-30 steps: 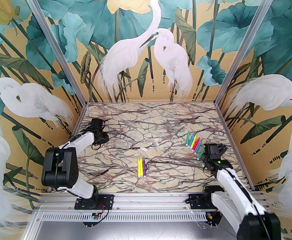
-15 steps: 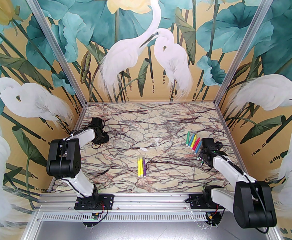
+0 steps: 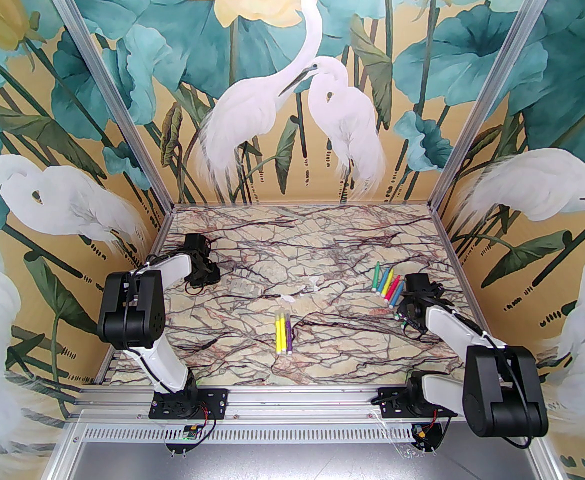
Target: Open the pen caps
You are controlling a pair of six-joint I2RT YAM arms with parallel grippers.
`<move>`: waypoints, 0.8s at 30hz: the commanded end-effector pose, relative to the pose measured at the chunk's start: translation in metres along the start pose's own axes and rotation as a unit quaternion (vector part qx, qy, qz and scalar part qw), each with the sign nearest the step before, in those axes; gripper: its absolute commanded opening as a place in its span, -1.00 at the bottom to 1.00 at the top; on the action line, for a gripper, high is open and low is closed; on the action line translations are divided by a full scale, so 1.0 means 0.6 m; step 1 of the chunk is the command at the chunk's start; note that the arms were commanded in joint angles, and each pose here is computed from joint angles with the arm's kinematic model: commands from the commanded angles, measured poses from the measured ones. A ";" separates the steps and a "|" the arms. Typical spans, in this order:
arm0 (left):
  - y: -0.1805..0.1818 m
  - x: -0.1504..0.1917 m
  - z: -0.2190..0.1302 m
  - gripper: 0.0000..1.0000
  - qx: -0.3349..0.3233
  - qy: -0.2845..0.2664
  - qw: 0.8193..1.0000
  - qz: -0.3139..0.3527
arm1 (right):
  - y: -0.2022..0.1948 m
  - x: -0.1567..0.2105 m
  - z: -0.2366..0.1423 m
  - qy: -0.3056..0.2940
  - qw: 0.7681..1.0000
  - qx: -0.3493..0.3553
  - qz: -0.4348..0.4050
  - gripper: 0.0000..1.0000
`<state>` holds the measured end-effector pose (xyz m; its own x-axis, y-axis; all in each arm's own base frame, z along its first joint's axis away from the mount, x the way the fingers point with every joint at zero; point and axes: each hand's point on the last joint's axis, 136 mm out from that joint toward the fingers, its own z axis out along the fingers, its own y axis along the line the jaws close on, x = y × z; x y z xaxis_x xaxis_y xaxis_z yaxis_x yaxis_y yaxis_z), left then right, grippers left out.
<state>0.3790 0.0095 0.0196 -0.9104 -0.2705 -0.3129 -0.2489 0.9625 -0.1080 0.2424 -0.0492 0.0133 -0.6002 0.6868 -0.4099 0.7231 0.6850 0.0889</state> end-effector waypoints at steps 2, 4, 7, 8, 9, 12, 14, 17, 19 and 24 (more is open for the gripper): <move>-0.004 0.006 0.011 -1.00 0.012 0.019 1.000 0.004 | 0.022 -0.018 -0.002 -0.009 1.000 -0.023 -0.001 -0.56; -0.005 0.005 0.011 -1.00 0.015 0.019 1.000 0.004 | 0.022 -0.020 -0.004 -0.012 1.000 -0.024 -0.001 -0.57; -0.009 0.005 0.012 -1.00 0.021 0.019 1.000 0.004 | 0.022 -0.024 -0.007 -0.017 1.000 -0.024 -0.001 -0.56; -0.010 0.005 0.012 -1.00 0.023 0.020 1.000 0.004 | 0.023 -0.025 -0.009 -0.019 1.000 -0.025 0.000 -0.56; -0.011 0.006 0.013 -1.00 0.024 0.021 0.999 0.004 | 0.022 -0.025 -0.010 -0.019 1.000 -0.024 -0.001 -0.53; -0.016 0.004 0.012 -0.99 0.032 0.021 0.999 0.005 | 0.021 -0.027 -0.014 -0.021 0.999 -0.025 -0.003 -0.47; -0.019 0.004 0.013 -0.98 0.037 0.022 0.999 0.005 | 0.021 -0.027 -0.015 -0.022 0.999 -0.025 -0.004 -0.46; -0.021 0.004 0.014 -0.96 0.041 0.023 0.999 0.005 | 0.021 -0.029 -0.020 -0.025 0.999 -0.026 -0.007 -0.41; -0.025 0.005 0.012 -0.95 0.048 0.025 0.999 0.005 | 0.022 -0.032 -0.024 -0.027 0.999 -0.028 -0.009 -0.38; -0.027 0.009 0.010 -0.89 0.051 0.029 0.998 0.007 | 0.024 -0.041 -0.040 -0.036 0.999 -0.033 -0.014 -0.31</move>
<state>0.3820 0.0043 0.0193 -0.9152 -0.2729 -0.2965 -0.2361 0.9594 -0.1541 0.2522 -0.0492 0.0311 -0.5945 0.6653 -0.4516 0.6972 0.7063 0.1226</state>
